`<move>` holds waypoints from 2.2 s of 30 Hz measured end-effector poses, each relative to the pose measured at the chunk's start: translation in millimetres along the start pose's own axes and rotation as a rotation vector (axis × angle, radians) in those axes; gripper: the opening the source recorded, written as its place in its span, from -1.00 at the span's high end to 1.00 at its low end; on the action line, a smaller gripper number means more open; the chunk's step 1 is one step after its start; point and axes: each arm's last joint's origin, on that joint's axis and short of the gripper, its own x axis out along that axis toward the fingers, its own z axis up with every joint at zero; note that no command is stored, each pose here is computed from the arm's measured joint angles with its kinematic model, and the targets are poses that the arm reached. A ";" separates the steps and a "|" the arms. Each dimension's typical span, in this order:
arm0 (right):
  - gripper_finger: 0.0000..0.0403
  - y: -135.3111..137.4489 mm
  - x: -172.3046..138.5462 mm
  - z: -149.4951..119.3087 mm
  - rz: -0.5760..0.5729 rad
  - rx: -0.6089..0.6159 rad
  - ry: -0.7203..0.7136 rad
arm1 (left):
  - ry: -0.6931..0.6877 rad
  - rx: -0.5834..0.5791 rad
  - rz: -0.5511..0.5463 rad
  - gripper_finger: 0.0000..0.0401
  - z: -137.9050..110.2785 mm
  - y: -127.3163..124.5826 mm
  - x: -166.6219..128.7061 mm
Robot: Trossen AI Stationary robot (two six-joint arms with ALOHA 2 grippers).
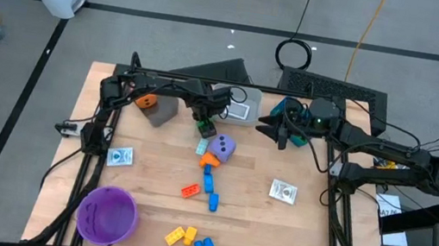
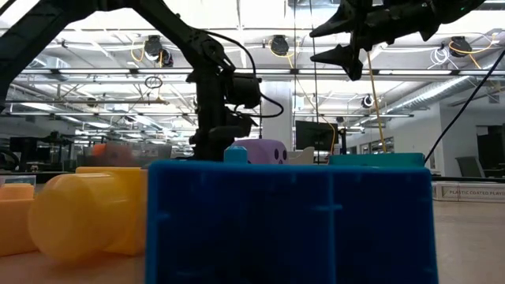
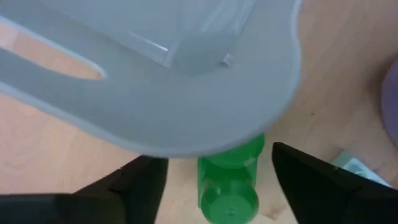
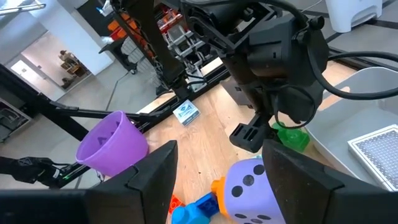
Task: Pick & Place Toys
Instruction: Put the green game piece into the blue bin
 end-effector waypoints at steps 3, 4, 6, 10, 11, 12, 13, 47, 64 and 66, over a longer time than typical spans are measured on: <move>-0.12 0.0 0.0 0.0 0.000 0.000 0.000 | 0.002 0.000 -0.001 -0.22 -0.2 0.0 0.0; -0.12 0.0 0.0 0.0 0.000 0.000 0.000 | 0.003 -0.001 -0.001 -0.16 -0.2 -0.1 0.0; -0.12 0.0 0.0 0.0 0.000 0.000 0.000 | 0.002 -0.003 -0.003 -0.06 -0.3 -1.3 0.0; -0.12 0.0 0.0 0.0 0.000 0.000 0.000 | 0.003 0.005 -0.005 0.14 -0.6 -4.7 0.0; -0.12 0.0 0.0 0.0 0.000 0.000 0.000 | 0.004 0.007 -0.006 0.20 -0.7 -5.3 0.0; -0.12 0.0 0.0 0.0 0.000 0.000 0.000 | 0.006 0.008 -0.006 0.24 -0.9 -6.0 -0.2; -0.12 0.0 0.0 0.0 0.000 0.000 0.000 | 0.008 0.007 -0.007 0.29 -1.1 -6.8 -0.4; -0.12 3.7 3.2 -2.3 0.020 -0.009 0.011 | -0.265 0.030 -0.242 0.56 -30.8 -15.4 -127.4; -0.12 8.7 50.1 5.2 0.166 -0.104 -0.251 | -0.798 0.097 -0.642 0.54 -19.9 -60.2 -204.5; -0.12 7.3 49.7 6.0 0.169 -0.090 -0.249 | -0.806 0.096 -0.639 0.54 -19.9 -63.0 -205.1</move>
